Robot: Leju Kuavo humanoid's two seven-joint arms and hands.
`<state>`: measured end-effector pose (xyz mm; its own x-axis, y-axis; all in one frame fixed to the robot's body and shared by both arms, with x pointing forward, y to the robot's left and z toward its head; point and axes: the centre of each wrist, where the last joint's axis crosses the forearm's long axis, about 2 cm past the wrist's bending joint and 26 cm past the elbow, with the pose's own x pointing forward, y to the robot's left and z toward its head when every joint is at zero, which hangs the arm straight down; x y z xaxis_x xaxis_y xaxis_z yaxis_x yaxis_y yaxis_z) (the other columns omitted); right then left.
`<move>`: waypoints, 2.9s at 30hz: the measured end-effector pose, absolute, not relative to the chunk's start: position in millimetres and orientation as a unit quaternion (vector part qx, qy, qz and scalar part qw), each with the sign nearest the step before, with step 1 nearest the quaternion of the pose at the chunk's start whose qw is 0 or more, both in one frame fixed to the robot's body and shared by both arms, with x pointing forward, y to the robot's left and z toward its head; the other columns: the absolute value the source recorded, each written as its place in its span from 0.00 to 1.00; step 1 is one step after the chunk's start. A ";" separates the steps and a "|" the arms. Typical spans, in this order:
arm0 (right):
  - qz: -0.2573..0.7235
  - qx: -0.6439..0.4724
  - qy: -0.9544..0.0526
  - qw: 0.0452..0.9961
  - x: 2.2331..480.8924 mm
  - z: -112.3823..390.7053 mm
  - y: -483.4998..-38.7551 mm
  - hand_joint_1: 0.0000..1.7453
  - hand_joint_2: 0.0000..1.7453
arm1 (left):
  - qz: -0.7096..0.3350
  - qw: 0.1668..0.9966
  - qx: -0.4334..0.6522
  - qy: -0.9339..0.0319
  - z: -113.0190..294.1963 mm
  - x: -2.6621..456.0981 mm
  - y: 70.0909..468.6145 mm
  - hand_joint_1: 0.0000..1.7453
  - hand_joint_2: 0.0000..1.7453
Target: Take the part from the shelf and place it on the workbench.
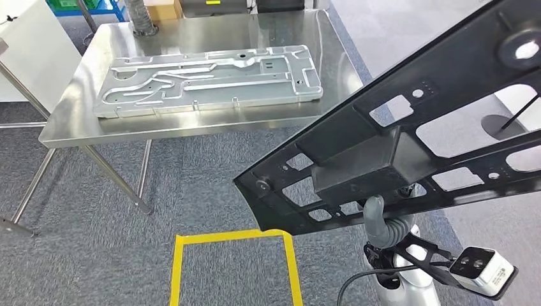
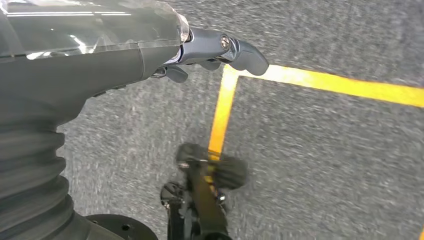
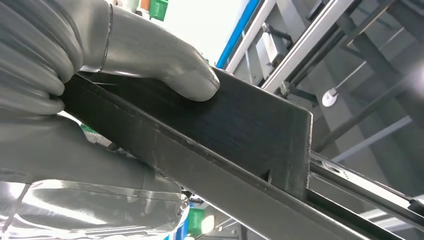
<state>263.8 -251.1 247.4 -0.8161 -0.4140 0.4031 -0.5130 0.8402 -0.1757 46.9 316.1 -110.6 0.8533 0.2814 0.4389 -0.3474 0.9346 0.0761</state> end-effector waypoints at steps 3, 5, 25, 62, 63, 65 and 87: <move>0.142 0.249 -0.942 0.175 266.7 248.9 -249.5 1.00 1.00 | 0.166 0.959 0.077 -0.215 -110.6 46.3 316.2 0.00 1.00; 0.143 0.250 -0.942 0.173 268.5 250.4 -248.6 1.00 1.00 | 0.167 0.959 0.077 -0.216 -110.5 47.1 316.1 0.00 1.00; 0.139 0.256 -0.939 0.182 279.5 247.8 -246.5 1.00 1.00 | 0.174 0.958 0.068 -0.220 -110.7 47.4 311.7 0.00 1.00; 0.132 0.258 -0.941 0.176 282.8 251.5 -248.2 1.00 1.00 | 0.181 0.958 0.076 -0.209 -111.0 44.8 312.6 0.00 1.00; 0.132 0.258 -0.941 0.175 282.8 252.1 -248.0 1.00 1.00 | 0.182 0.958 0.076 -0.208 -111.0 44.1 312.7 0.00 1.00; 0.133 0.260 -0.941 0.172 282.5 253.6 -247.6 1.00 1.00 | 0.183 0.958 0.077 -0.208 -110.9 45.2 312.9 0.00 1.00; 0.185 -0.148 -0.940 0.247 372.2 280.7 -307.9 1.00 1.00 | 0.172 0.955 0.066 -0.232 -110.3 50.0 313.8 0.00 1.00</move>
<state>372.2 -307.9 280.7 -0.8341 0.3693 0.4098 0.1865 0.8879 -0.4206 50.0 313.8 -110.3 0.8330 0.2981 0.4662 -0.3598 0.9318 0.0470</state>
